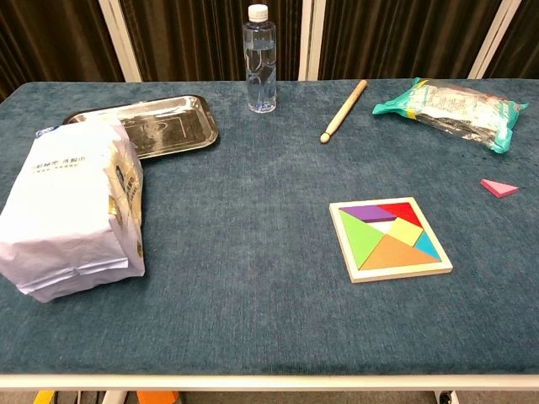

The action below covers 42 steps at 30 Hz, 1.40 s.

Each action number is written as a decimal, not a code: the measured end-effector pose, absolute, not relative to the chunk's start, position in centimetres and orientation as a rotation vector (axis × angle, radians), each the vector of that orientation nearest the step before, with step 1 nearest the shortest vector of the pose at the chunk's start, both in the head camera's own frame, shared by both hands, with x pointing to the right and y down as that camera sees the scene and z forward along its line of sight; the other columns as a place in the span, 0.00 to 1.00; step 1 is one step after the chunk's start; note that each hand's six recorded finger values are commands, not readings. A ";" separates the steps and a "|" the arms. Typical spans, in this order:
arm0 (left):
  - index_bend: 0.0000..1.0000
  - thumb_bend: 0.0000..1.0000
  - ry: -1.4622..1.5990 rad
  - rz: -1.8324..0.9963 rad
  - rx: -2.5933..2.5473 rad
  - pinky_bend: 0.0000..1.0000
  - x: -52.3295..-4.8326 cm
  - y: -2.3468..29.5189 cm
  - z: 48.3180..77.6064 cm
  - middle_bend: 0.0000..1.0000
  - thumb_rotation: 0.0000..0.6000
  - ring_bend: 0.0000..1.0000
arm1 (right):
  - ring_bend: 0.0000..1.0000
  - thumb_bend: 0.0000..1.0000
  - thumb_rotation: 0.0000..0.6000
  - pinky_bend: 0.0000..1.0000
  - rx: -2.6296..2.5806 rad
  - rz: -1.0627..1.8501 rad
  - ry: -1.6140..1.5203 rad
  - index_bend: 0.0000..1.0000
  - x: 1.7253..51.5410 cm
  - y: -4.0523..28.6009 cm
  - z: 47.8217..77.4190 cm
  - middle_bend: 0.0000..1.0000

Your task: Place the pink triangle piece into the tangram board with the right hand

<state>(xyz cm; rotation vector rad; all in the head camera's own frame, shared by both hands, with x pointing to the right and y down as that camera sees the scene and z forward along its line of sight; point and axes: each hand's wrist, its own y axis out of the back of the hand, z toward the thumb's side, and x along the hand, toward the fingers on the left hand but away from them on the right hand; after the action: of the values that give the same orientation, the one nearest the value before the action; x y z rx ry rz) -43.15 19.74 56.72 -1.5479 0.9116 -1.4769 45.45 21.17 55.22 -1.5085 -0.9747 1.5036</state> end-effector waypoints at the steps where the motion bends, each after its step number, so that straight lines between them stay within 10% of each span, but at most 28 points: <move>1: 0.00 0.00 0.912 -1.478 -1.550 0.00 -43.2 19.8 56.7 0.00 1.00 0.00 | 0.00 0.18 1.00 0.00 -1.508 1.503 -0.976 0.00 45.4 21.2 55.2 0.00; 24: 0.00 0.00 0.955 -1.451 -1.517 0.00 -43.3 20.0 56.4 0.00 1.00 0.00 | 0.00 0.18 1.00 0.00 -1.521 1.548 -0.937 0.00 45.7 20.4 56.2 0.00; 42: 0.00 0.00 0.927 -1.458 -1.540 0.00 -43.2 20.3 57.1 0.00 1.00 0.00 | 0.00 0.18 1.00 0.00 -1.703 1.607 -0.896 0.06 42.3 13.8 64.2 0.00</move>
<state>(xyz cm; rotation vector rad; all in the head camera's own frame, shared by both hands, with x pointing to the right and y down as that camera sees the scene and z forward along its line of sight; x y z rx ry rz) -43.19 20.30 57.06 -1.5395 0.9268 -1.4578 42.30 13.82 64.15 -1.7026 -0.8964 1.6073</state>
